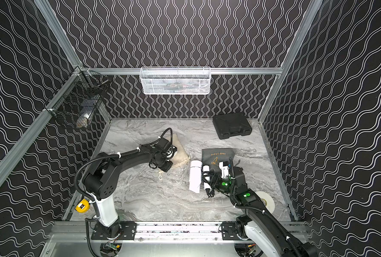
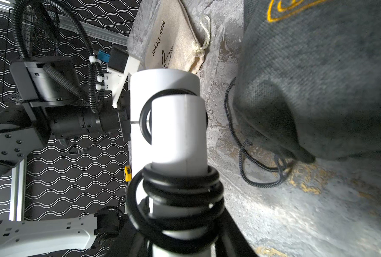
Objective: Pack away hair dryers
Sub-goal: Open the drawstring bag at the center of the board, then place the hair dryer in the drawstring bag.
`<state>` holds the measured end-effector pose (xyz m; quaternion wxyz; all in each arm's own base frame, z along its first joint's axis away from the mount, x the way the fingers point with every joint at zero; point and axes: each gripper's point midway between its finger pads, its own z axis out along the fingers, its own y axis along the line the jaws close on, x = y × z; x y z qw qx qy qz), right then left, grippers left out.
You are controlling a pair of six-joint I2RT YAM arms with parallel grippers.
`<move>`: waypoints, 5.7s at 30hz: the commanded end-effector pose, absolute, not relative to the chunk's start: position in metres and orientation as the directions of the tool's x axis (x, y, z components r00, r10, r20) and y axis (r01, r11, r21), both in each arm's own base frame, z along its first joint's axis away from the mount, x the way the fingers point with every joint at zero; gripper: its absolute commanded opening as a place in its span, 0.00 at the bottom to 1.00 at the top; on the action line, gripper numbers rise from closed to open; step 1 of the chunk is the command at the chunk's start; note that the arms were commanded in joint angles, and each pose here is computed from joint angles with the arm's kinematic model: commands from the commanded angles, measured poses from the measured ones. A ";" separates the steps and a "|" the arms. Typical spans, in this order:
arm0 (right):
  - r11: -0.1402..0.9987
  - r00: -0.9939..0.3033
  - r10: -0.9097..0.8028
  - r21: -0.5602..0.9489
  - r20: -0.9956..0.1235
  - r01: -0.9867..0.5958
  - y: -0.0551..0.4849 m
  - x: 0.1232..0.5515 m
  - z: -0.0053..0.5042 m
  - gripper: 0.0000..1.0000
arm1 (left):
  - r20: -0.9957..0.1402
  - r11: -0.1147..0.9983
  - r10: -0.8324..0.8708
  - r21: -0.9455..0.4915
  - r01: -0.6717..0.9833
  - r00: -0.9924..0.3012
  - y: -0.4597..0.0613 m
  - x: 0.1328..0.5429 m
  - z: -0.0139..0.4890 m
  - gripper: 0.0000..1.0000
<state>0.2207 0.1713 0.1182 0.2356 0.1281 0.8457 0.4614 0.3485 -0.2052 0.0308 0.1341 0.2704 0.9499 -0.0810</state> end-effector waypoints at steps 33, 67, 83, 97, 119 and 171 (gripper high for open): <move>0.789 -0.853 0.073 0.553 -0.517 -0.268 0.205 0.208 0.101 0.10 | -0.629 0.777 0.446 -0.080 0.624 -0.636 -0.266 0.345 0.126 0.00; 0.862 -0.826 0.005 0.421 -0.564 -0.282 0.237 0.233 0.100 0.08 | -0.747 0.648 0.425 -0.144 0.748 -0.511 -0.333 0.300 0.168 0.00; 0.686 -0.831 0.256 0.699 -0.494 -0.204 0.217 0.242 0.132 0.08 | -0.750 0.626 0.428 -0.158 0.764 -0.505 -0.326 0.280 0.163 0.00; 0.592 -0.842 0.385 0.801 -0.377 -0.088 0.208 0.257 0.131 0.07 | -0.747 0.581 0.455 -0.162 0.798 -0.484 -0.324 0.254 0.150 0.00; 0.483 -0.802 0.492 0.873 -0.337 -0.070 0.212 0.278 0.142 0.07 | -0.716 0.501 0.459 -0.280 0.819 -0.525 -0.349 0.238 0.150 0.00; 0.355 -0.842 0.255 0.856 -0.475 -0.375 0.255 0.269 0.176 0.03 | -0.739 0.473 0.266 -0.459 0.752 -0.619 -0.369 0.248 0.193 0.00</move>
